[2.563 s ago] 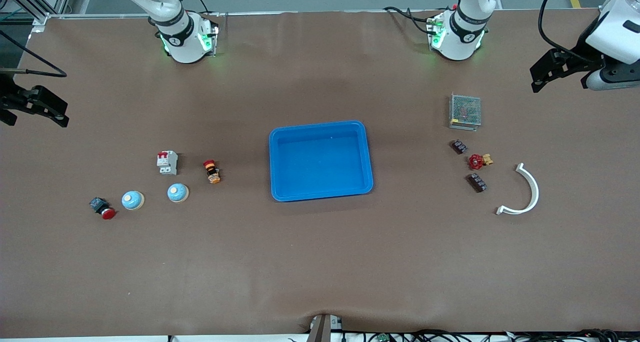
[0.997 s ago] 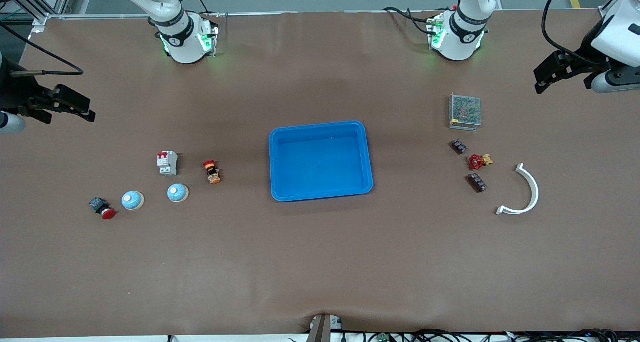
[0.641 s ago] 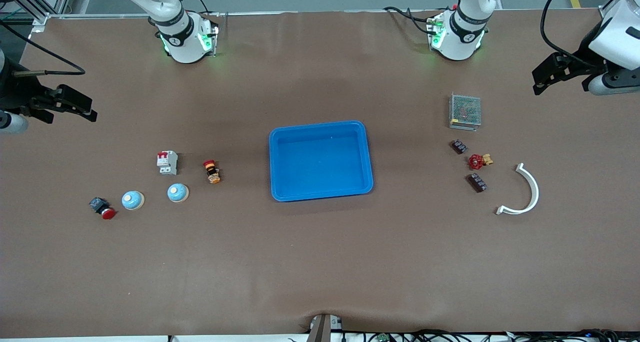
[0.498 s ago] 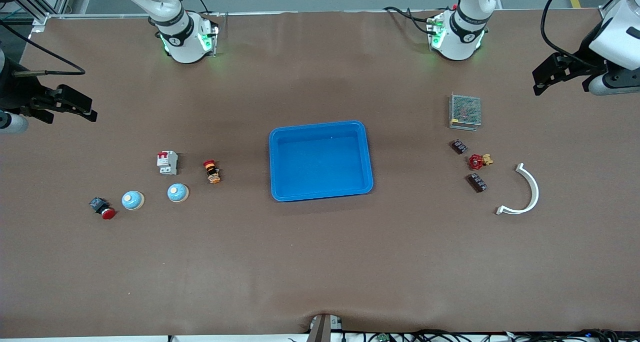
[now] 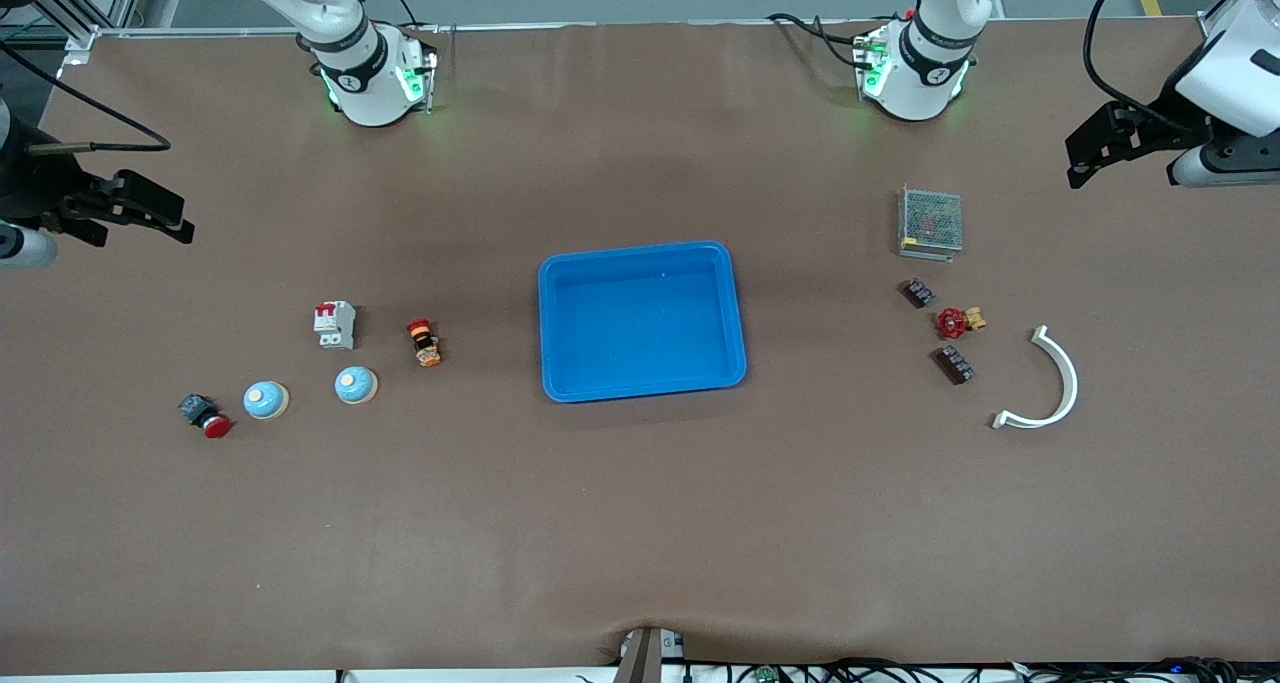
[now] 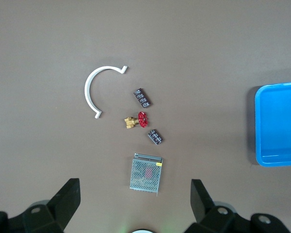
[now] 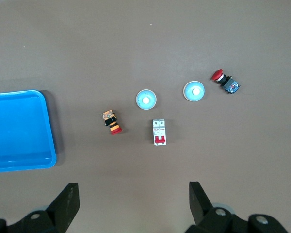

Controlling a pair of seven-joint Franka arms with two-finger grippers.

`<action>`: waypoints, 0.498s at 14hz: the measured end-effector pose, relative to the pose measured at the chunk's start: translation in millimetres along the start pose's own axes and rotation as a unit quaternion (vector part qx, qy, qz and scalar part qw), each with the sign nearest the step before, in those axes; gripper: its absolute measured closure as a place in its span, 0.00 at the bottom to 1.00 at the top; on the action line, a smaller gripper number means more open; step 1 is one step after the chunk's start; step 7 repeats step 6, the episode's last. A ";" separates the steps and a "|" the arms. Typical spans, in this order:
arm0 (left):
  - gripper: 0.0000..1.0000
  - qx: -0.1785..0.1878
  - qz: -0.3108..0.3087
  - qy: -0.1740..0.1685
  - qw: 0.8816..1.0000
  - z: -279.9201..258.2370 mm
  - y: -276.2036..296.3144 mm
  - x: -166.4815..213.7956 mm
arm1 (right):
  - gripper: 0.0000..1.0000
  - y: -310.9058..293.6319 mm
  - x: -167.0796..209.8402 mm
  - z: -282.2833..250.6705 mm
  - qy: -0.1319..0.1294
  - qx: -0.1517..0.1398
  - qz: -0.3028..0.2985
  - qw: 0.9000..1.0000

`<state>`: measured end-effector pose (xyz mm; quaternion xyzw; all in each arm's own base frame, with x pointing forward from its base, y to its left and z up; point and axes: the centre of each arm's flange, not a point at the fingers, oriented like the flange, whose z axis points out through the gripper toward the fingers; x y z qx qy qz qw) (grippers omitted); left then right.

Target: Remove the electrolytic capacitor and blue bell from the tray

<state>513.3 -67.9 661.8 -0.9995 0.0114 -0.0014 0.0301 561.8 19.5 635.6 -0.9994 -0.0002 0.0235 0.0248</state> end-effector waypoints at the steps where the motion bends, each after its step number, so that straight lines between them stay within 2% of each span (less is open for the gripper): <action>1: 0.00 0.000 0.001 -0.001 1.000 0.2 0.0 -0.1 | 0.00 0.2 0.0 0.0 0.000 0.000 0.000 1.000; 7: 0.00 0.000 0.002 -0.002 1.000 0.5 0.0 -0.2 | 0.00 0.6 0.1 0.1 0.000 0.000 0.001 1.000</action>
